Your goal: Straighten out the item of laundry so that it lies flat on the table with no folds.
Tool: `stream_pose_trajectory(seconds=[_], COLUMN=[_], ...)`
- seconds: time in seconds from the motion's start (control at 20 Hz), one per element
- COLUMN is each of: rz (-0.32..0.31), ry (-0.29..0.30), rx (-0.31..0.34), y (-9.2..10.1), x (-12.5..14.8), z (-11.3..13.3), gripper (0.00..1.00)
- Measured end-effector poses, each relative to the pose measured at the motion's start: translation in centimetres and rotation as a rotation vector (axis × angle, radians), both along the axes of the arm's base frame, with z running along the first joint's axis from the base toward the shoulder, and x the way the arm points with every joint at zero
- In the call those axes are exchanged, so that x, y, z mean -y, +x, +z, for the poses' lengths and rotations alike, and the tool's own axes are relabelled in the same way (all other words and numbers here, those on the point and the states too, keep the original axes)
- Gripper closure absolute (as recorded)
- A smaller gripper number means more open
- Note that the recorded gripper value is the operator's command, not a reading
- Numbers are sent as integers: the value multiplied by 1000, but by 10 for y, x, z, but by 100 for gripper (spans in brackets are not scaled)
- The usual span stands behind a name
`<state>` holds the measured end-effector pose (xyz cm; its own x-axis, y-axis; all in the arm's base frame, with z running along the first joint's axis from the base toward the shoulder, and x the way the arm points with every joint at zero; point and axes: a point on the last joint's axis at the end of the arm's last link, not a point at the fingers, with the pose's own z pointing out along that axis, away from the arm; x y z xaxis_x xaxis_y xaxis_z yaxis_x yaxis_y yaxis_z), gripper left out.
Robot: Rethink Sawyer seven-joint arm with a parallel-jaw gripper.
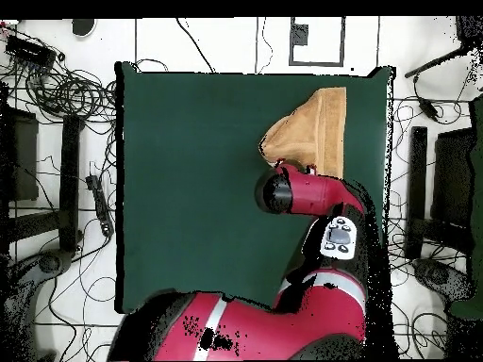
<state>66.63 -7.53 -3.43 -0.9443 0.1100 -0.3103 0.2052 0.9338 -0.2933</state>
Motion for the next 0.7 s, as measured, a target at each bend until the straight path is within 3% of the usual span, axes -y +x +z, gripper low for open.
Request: stream_pose_trajectory(seconds=[0.25,0.4,0.7], rz=[-40,-109,-218], ry=[80,194,365], rx=[19,42,45], y=[4,7,11], x=[12,26,44], z=[-6,-6,-6], gripper=[0,0,0])
